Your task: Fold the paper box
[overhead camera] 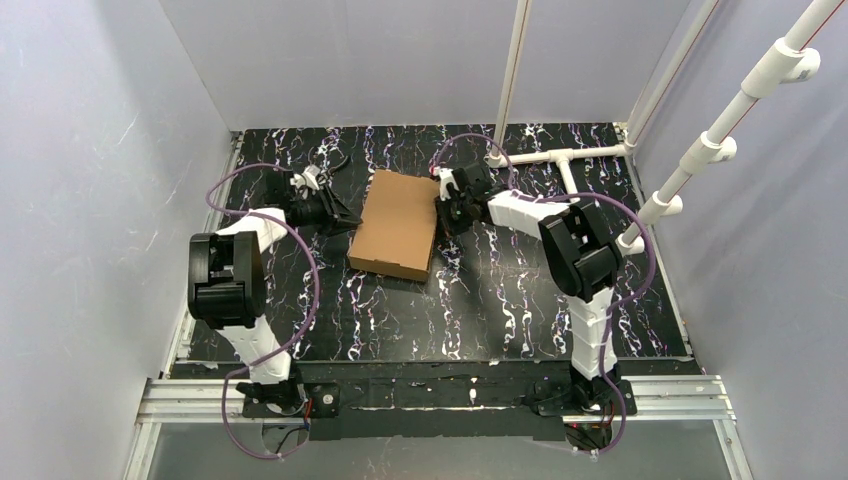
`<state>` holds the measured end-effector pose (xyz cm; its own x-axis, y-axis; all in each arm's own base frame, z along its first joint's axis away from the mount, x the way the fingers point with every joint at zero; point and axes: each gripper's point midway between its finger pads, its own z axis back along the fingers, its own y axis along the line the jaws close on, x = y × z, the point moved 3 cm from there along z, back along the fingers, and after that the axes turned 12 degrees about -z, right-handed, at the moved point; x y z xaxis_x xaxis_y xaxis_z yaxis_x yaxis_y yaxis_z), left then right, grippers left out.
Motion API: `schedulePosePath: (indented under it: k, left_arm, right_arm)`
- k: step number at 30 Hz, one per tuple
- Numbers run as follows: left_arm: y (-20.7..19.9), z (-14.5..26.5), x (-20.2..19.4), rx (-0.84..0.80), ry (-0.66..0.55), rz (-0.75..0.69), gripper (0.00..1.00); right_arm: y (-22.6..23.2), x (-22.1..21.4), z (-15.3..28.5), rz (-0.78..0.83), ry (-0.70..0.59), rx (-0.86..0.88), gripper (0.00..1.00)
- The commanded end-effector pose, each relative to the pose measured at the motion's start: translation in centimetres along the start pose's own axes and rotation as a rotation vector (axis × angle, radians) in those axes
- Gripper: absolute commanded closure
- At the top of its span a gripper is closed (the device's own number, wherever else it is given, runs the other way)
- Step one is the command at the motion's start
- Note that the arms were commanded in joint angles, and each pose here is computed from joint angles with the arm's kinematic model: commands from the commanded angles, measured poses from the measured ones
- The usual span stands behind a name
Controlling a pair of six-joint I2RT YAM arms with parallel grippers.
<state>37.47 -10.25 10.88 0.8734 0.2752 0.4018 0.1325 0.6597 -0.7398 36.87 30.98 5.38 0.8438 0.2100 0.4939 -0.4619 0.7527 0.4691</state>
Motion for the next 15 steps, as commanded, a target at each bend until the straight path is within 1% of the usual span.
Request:
schedulePosePath:
  k: [1, 2, 7, 9, 12, 14, 15]
  left_arm:
    - [-5.6, -0.3, -1.2, -0.138, 0.015, -0.059, 0.73]
    - [-5.8, -0.3, -1.2, -0.132, 0.009, -0.06, 0.73]
    - [-6.7, 1.6, -0.3, -0.075, -0.09, -0.097, 0.71]
    - [-6.1, 2.5, -0.3, -0.024, -0.126, -0.088, 0.71]
    - [-4.3, 3.2, -0.8, 0.049, -0.15, -0.044, 0.71]
    - [-2.6, 3.9, -0.8, 0.071, -0.181, -0.002, 0.71]
    - [-2.2, 3.9, -1.1, 0.075, -0.179, 0.013, 0.71]
  right_arm:
    - [3.1, 0.2, 1.9, 0.03, -0.051, 0.111, 0.99]
    - [3.1, 0.0, 2.2, 0.032, -0.059, 0.105, 0.99]
    - [1.5, 0.5, 4.9, 0.052, -0.123, 0.033, 0.99]
    - [0.9, 0.8, 6.1, 0.081, -0.146, -0.007, 0.99]
    - [0.4, 1.7, 8.3, 0.125, -0.191, -0.045, 0.94]
    - [0.9, 2.3, 9.9, 0.133, -0.225, -0.034, 0.86]
    - [1.3, 2.3, 10.4, 0.139, -0.233, -0.014, 0.82]
